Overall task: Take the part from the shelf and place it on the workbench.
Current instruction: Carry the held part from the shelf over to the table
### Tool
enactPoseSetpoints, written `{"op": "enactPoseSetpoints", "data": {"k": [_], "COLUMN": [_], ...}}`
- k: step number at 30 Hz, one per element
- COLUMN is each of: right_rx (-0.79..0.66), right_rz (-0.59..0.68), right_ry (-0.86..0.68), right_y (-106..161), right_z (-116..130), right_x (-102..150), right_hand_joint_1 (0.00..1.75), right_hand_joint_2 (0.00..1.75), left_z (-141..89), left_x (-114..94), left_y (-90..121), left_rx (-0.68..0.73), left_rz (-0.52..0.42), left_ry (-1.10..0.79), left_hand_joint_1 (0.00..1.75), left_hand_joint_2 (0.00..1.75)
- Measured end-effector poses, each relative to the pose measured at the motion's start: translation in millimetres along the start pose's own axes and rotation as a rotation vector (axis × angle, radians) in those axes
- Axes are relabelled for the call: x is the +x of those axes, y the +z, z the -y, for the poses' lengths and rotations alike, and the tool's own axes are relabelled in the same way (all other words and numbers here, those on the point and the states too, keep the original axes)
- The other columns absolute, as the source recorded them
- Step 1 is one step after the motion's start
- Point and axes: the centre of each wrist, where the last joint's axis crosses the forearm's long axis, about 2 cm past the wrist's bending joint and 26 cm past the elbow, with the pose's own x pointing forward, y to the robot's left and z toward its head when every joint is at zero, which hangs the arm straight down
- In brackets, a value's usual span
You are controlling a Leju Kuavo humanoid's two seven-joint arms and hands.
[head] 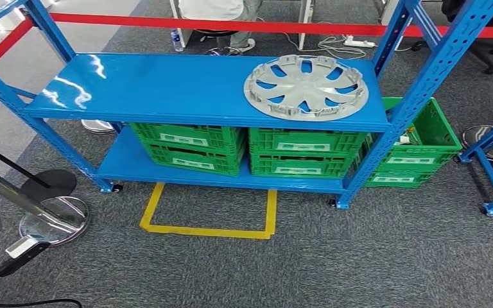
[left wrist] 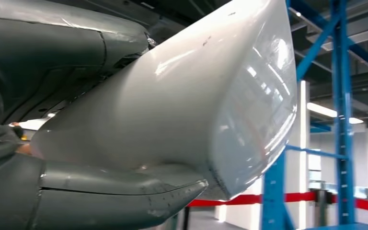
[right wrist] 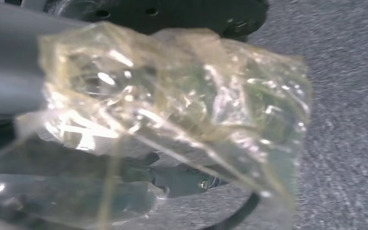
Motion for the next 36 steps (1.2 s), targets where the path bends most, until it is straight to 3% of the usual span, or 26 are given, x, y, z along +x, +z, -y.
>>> {"op": "enactPoseSetpoints", "data": {"k": [36], "right_rx": [0.001], "right_rz": [-0.009], "right_ry": [0.008], "right_y": [-0.4], "right_z": [-4.2], "right_x": [2.4], "right_hand_joint_1": [0.0], "right_hand_joint_2": [0.0], "left_z": [-0.7], "left_x": [-2.9], "left_y": [4.4], "left_rx": [-0.011], "left_rz": [-0.008], "left_ry": [0.009], "left_hand_joint_1": [1.75], "left_hand_joint_2": [1.75]}}
